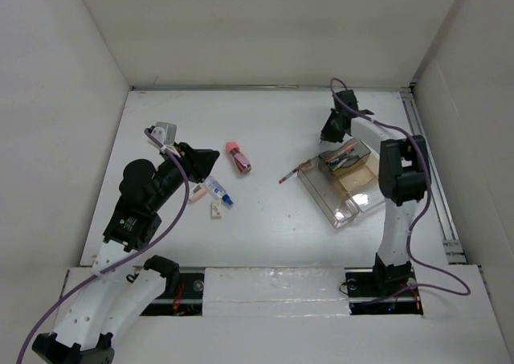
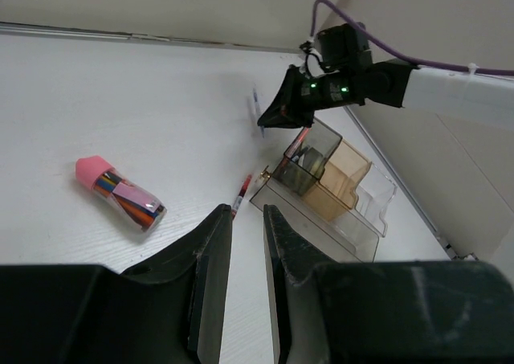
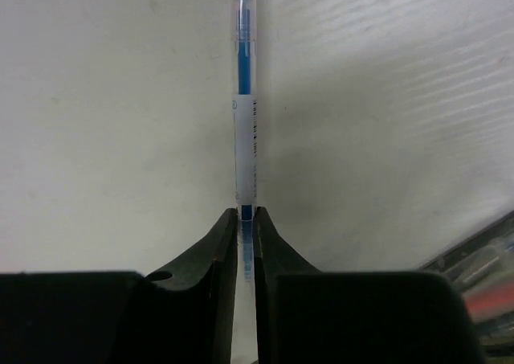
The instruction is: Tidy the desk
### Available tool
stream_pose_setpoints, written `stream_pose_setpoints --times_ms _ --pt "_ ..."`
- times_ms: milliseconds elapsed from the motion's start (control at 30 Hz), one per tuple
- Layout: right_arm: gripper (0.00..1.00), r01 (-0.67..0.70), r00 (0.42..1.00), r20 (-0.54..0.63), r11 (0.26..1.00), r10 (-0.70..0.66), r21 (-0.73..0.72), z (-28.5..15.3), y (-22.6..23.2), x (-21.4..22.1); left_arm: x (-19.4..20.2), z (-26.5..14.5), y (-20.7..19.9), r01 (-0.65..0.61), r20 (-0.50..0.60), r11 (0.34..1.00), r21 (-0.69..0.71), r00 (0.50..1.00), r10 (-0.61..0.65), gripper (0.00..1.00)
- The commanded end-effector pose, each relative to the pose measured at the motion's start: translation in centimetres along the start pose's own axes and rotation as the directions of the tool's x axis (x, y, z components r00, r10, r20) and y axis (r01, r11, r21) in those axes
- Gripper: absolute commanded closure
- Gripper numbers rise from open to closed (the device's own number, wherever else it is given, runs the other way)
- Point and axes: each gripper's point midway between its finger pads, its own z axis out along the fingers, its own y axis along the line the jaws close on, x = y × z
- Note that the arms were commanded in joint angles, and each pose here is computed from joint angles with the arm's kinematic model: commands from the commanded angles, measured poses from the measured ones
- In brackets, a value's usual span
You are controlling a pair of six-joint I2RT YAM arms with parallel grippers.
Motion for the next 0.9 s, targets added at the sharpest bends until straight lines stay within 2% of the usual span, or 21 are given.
stream_pose_setpoints --times_ms 0,33,67,300,333,400,433,500,533,600,633,667,700,867 --pt "1.00 -0.166 0.970 0.107 0.919 0.217 -0.359 -6.5 3.1 -7.7 -2.3 -0.2 -0.9 -0.028 0.071 0.999 0.023 0.997 0.026 0.81" --pt "1.00 -0.182 0.959 0.111 0.869 0.260 -0.460 -8.1 4.3 -9.0 -2.3 -0.1 -0.8 -0.027 0.070 0.999 0.018 0.997 0.026 0.81" --pt "1.00 -0.195 0.949 0.123 0.851 0.289 -0.488 -8.9 3.8 -10.0 -2.4 -0.1 -0.8 -0.029 0.072 0.999 0.017 0.997 0.027 0.81" --pt "1.00 -0.186 0.930 0.175 0.822 0.324 -0.538 -14.4 3.0 -10.3 -2.3 -0.2 -1.0 -0.027 0.070 0.999 0.030 0.997 0.025 0.81" --pt "1.00 -0.215 0.928 0.144 0.811 0.342 -0.544 -14.2 2.5 -8.8 -2.3 -0.2 -1.0 -0.027 0.070 0.999 0.028 0.997 0.025 0.81" --pt "1.00 -0.219 0.911 0.159 0.772 0.381 -0.597 -16.9 2.5 -8.3 -2.3 -0.4 -1.0 -0.027 0.074 0.999 0.030 0.997 0.024 0.81" --pt "1.00 -0.239 0.886 0.173 0.744 0.430 -0.624 -17.9 2.4 -8.5 -2.4 -0.5 -1.1 -0.026 0.079 0.999 0.031 0.997 0.024 0.81" --pt "1.00 -0.284 0.867 0.151 0.720 0.475 -0.633 -18.8 0.9 -5.3 -2.4 -0.3 -1.2 -0.027 0.075 0.999 0.034 0.997 0.025 0.81" --pt "1.00 -0.312 0.837 0.134 0.666 0.530 -0.678 -20.0 1.3 -5.1 -2.4 -0.3 -1.2 -0.025 0.072 0.999 0.036 0.997 0.023 0.81" --pt "1.00 -0.370 0.808 0.094 0.624 0.582 -0.688 -20.3 -0.3 -1.9 -2.3 -0.3 -1.3 -0.025 0.070 0.999 0.045 0.997 0.022 0.81" --pt "1.00 -0.404 0.763 0.090 0.581 0.640 -0.707 -20.9 -0.6 -1.9 -2.2 -0.3 -1.3 -0.023 0.069 0.999 0.045 0.997 0.020 0.81" --pt "1.00 -0.424 0.747 0.083 0.569 0.660 -0.704 -20.8 -1.0 -0.9 -2.4 -0.3 -1.4 -0.024 0.071 0.999 0.046 0.997 0.021 0.81" --pt "1.00 -0.461 0.703 0.089 0.548 0.705 -0.698 -20.9 -2.4 0.4 -2.2 -0.1 -1.3 -0.022 0.064 0.999 0.044 0.998 0.019 0.81" --pt "1.00 -0.525 0.606 0.138 0.524 0.784 -0.671 -20.2 -5.0 0.4 -2.2 -0.1 -1.3 -0.021 0.065 0.999 0.047 0.998 0.018 0.81"
